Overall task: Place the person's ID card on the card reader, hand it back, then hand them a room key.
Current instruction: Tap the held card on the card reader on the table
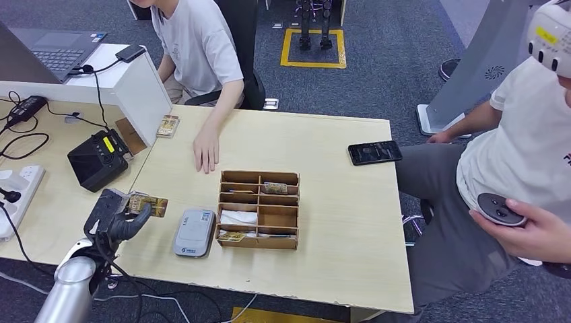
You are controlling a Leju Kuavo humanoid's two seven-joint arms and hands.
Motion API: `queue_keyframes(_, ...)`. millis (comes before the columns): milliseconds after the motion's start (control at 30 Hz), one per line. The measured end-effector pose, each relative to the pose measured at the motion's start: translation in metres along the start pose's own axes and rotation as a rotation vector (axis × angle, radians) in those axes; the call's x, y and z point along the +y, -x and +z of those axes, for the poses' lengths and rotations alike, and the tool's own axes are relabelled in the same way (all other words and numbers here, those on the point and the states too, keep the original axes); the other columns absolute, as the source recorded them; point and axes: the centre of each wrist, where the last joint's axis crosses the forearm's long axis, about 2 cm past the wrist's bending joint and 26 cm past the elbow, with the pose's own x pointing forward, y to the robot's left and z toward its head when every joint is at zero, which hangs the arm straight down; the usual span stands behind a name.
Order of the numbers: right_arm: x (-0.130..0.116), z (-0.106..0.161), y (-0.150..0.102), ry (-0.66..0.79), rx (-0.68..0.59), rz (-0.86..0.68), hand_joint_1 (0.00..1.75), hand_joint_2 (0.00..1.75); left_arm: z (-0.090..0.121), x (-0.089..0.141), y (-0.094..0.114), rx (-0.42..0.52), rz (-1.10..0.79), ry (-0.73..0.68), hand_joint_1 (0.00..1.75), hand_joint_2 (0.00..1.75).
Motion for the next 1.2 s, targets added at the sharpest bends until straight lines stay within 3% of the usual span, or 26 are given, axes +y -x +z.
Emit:
queue_keyframes(567,0.002,0.001,0.000,-0.004,0.010,-0.002,0.00,1.75,0.012,-0.002,0.001,0.013,0.064,0.012,1.75,1.75)
queue_keyframes(1200,0.005,0.001,-0.003,-0.009,0.000,0.011,0.00,1.75,0.027,-0.056,0.009,0.061,0.058,0.102,1.75,1.75)
